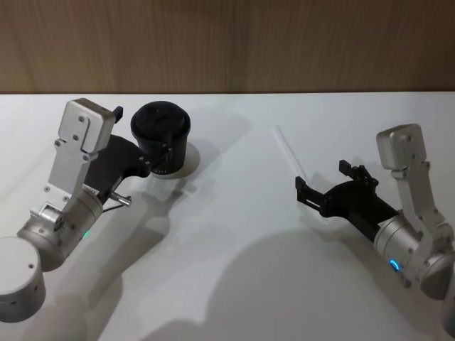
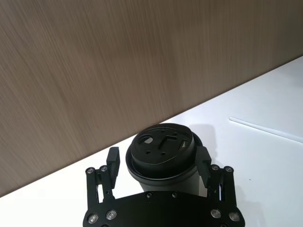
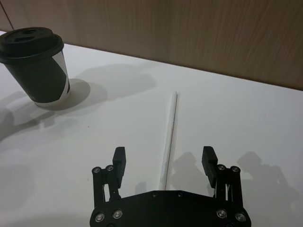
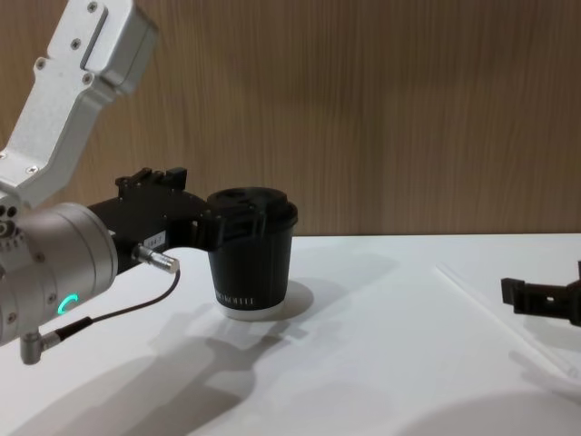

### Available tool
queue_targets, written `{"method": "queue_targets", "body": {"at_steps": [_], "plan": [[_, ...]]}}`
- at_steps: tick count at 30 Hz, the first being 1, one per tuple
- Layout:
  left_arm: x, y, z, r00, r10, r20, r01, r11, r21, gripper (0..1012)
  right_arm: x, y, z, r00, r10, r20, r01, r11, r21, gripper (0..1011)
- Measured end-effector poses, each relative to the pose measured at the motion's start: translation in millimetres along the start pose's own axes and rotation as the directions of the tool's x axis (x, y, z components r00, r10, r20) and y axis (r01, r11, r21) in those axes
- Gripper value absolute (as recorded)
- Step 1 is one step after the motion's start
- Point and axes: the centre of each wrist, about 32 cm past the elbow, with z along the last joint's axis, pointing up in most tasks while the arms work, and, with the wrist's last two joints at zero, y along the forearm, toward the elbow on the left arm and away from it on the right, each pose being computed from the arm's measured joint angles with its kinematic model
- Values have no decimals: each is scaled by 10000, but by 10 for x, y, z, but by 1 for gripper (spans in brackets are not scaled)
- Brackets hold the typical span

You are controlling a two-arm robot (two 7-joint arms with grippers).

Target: Pick up the straw with one hand, pass it to the other hand, and insert it into the cup.

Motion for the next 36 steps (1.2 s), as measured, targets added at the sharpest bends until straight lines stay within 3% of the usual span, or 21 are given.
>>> {"method": "queue_targets", "body": {"at_steps": [15, 36], "plan": [[0, 0, 0, 10000, 0, 0, 0, 10000, 0, 1003, 36, 37, -70, 9995, -85, -294, 69, 9986, -528, 1001], [0, 0, 0, 10000, 0, 0, 0, 10000, 0, 1003, 69, 122, -133, 10000, -66, -61, 60, 9951, -989, 1001]]}}
